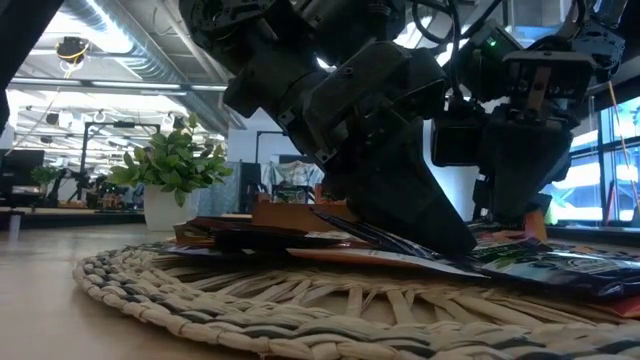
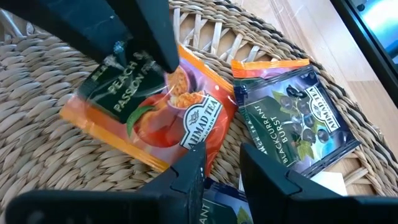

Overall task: Pick & Place Tea
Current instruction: Put the orange and black tea bag into the middle section of the wooden organizer

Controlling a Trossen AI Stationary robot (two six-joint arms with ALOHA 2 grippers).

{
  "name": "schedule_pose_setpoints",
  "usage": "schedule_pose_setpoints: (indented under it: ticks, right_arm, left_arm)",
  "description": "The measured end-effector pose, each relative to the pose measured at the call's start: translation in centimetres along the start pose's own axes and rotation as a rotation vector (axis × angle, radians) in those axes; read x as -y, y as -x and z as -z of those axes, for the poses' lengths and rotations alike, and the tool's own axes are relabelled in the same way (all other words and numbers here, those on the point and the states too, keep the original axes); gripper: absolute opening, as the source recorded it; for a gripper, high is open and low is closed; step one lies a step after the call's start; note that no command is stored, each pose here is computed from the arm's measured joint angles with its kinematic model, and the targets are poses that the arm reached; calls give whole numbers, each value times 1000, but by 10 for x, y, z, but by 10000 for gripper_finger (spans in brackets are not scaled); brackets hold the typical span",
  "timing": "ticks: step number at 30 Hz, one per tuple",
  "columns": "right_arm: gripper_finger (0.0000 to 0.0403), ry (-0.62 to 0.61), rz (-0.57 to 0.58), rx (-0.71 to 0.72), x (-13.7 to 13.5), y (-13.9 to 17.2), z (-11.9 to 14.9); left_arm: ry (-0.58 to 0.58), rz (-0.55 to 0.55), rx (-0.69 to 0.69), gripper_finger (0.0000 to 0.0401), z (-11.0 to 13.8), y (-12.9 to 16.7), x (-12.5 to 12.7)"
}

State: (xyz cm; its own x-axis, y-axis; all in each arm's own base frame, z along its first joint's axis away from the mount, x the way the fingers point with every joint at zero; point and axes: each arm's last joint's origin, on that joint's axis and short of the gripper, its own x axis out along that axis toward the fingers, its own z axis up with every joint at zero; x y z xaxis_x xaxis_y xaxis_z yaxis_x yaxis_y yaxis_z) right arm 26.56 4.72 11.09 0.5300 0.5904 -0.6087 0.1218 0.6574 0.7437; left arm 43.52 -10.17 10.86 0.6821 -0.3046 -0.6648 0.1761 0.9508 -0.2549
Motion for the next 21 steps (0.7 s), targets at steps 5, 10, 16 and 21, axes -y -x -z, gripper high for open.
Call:
schedule_pose_setpoints:
  ticks: [5,10,16,21]
  right_arm:
    - [95,22,-1,-2,0,0,0]
    - [95,38,-1,-2,0,0,0]
    - [91,26,-1,-2,0,0,0]
    - [87,29,-1,-2,0,0,0]
  left_arm:
    - [-11,0,0,98,0,0,0]
    - [-16,0,-1,98,0,0,0]
    - [-18,-1,-1,98,0,0,0]
    - [-18,-1,-1,98,0,0,0]
